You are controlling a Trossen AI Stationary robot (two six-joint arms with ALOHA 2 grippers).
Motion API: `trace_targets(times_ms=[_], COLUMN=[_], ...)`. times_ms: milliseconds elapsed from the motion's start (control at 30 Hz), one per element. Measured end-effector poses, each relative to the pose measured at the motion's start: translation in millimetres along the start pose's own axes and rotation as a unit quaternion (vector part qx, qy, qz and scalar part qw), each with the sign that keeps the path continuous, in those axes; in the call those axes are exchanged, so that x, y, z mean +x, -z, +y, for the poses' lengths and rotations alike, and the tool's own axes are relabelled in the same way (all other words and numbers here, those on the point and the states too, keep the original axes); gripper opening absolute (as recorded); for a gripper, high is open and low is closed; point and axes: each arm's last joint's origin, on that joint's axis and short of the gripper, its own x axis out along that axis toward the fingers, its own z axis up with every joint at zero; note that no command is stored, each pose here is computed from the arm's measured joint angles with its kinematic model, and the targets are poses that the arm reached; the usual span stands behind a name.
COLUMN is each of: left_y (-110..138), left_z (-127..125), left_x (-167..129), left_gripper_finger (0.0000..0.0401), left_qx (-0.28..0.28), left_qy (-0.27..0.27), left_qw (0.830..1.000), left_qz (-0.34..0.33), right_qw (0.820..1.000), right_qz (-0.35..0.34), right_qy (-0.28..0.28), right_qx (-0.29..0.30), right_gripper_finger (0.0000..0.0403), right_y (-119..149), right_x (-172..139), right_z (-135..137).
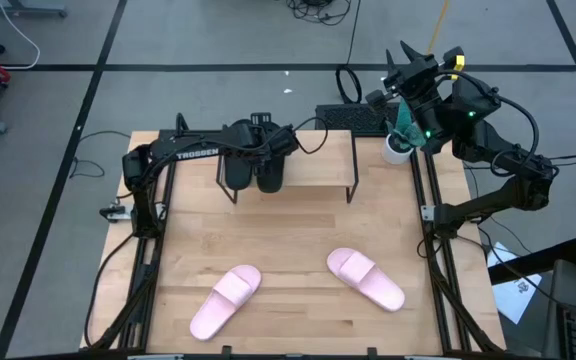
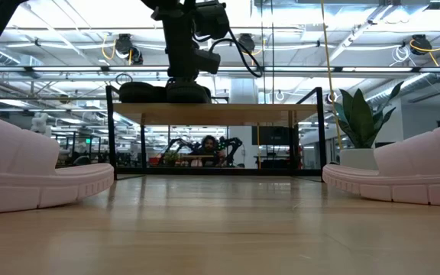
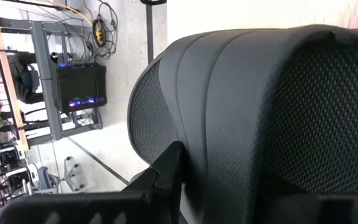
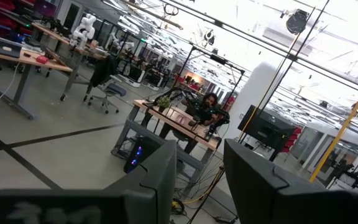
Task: Pick and place slides into the shelf
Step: Put the black slipper on the shelf
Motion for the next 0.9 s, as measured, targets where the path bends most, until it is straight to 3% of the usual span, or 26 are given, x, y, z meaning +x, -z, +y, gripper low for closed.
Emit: trace_targets(times_ms=[900], left_y=[-0.8], left_z=[1.4], left_x=[-0.8], left_gripper_finger=[0.0086], left_qx=[0.002], left_qy=[0.010], left_qw=[1.000], left_qz=[-0.007], right_qw=[1.000], right_qz=[0.005], right_qy=[-0.004], right_qx=[-0.006], right_gripper_finger=[0.0125], right_y=[1.4], right_x=[0.0], right_z=[1.1])
